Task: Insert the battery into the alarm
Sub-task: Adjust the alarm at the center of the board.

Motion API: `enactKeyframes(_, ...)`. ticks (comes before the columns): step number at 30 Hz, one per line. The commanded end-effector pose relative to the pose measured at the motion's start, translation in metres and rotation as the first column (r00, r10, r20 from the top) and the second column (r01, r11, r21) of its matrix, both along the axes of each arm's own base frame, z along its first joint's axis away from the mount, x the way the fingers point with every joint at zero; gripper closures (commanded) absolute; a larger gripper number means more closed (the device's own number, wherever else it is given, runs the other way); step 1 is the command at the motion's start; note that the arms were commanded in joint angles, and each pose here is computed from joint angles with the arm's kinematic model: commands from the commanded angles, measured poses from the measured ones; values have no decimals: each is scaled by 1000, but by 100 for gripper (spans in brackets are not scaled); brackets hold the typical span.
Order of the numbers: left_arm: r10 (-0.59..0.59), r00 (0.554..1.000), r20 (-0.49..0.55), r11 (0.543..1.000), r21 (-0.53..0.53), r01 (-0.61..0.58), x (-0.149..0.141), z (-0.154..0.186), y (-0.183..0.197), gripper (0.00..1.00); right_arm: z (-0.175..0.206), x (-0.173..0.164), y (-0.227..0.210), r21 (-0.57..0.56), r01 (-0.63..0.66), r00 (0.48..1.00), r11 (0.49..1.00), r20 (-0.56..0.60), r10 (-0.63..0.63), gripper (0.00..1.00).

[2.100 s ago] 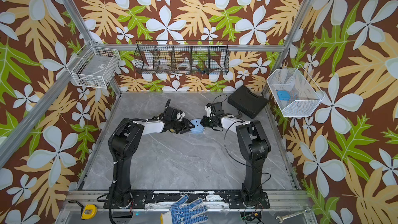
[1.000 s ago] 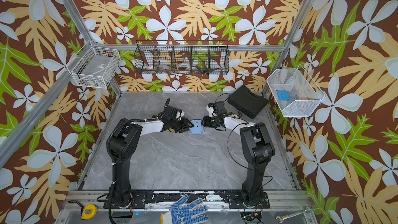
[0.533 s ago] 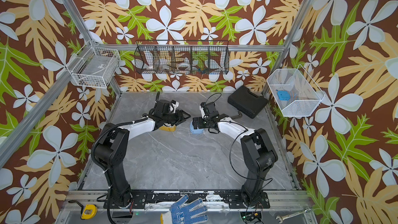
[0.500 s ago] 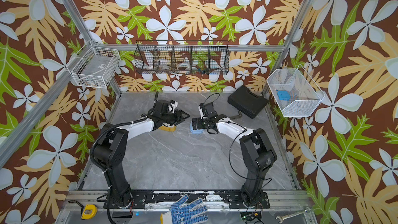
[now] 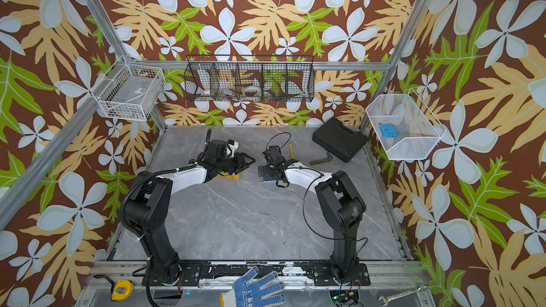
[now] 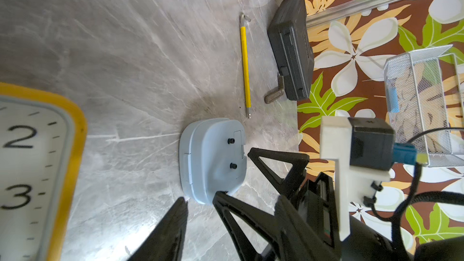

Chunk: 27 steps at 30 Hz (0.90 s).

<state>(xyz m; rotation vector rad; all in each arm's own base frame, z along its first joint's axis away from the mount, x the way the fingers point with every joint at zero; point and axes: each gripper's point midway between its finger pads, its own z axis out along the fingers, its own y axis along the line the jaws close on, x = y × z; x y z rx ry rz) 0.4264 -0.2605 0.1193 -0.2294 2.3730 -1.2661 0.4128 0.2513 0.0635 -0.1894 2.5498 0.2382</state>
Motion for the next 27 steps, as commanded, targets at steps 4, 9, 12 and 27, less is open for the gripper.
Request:
enactKeyframes(4, 4, 1000, 24, 1000, -26, -3, 4, 5, 1, 42, -11, 3, 1, -7, 25, 999, 1000, -30, -26, 1)
enactKeyframes(9, 21, 1000, 14, 1000, -19, -21, 6, 1, 4, 40, -17, 5, 0, -24, 32, 999, 999, -42, -33, 1)
enactKeyframes(12, 35, 999, 2, 999, -17, -35, 7, -2, 5, 35, -19, 5, 1, -22, 25, 998, 999, -49, -26, 1)
enactKeyframes(27, 55, 993, -105, 995, -71, -62, 9, -31, -4, 11, -6, 8, 7, 55, -48, 996, 997, -66, 52, 6)
